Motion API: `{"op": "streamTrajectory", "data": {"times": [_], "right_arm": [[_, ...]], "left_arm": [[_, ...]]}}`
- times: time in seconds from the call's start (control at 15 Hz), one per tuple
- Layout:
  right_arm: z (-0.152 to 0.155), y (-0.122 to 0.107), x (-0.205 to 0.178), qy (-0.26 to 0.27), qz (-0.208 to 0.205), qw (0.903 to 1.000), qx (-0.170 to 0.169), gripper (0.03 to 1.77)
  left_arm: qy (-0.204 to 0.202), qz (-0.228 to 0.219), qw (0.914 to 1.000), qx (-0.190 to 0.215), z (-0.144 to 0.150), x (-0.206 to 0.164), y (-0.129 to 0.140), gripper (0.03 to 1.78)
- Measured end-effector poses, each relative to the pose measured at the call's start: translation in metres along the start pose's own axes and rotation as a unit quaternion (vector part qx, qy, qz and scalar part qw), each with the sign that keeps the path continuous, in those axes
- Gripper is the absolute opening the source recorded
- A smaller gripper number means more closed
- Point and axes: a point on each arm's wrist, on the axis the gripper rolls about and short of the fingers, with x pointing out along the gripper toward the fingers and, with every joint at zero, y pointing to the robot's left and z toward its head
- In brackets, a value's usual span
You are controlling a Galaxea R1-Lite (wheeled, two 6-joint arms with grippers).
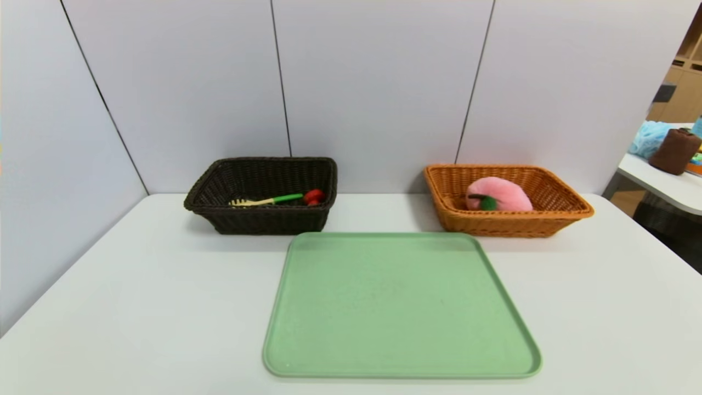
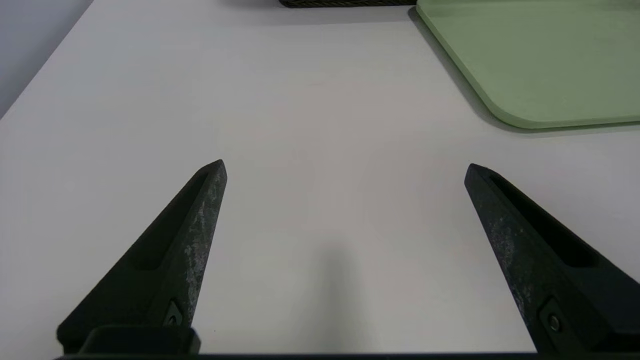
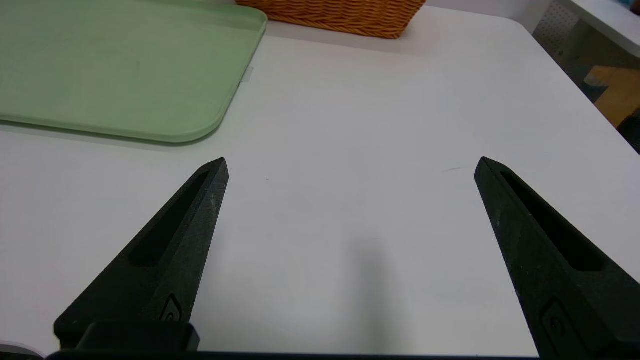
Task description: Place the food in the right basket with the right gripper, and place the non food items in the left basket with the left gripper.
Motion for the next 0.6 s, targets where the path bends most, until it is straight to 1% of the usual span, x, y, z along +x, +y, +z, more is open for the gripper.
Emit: {"op": "streamTrajectory", "data": {"times": [0.13, 0.2, 0.27, 0.4, 0.47, 0.6], "right_arm": [[0.0000, -0.0001, 0.0000, 0.000, -0.002, 1.0000, 0.000, 1.70], [0.0000, -0.0001, 0.0000, 0.000, -0.002, 1.0000, 0.000, 1.70], [-0.0001, -0.0001, 0.0000, 0.000, -0.002, 1.0000, 0.000, 1.70], [-0.0002, -0.0001, 0.0000, 0.000, -0.002, 1.0000, 0.001, 1.70], [-0.0002, -0.0001, 0.0000, 0.000, -0.002, 1.0000, 0.001, 1.70], [-0.0004, -0.0001, 0.0001, 0.000, -0.004, 1.0000, 0.007, 1.70]], "left_arm": [[-0.042, 0.016, 0.9989, -0.010, -0.0016, 0.0057, 0.0017, 1.69], [-0.061, 0.020, 0.9980, -0.005, -0.0009, 0.0070, 0.0021, 1.69], [-0.063, 0.025, 0.9977, 0.006, -0.0023, 0.0079, 0.0025, 1.69], [-0.047, 0.062, 0.9964, 0.034, -0.0068, 0.0088, 0.0044, 1.69], [-0.033, 0.065, 0.9965, 0.041, -0.0096, 0.0090, 0.0048, 1.69], [-0.029, 0.066, 0.9965, 0.042, -0.0106, 0.0092, 0.0049, 1.69]]}}
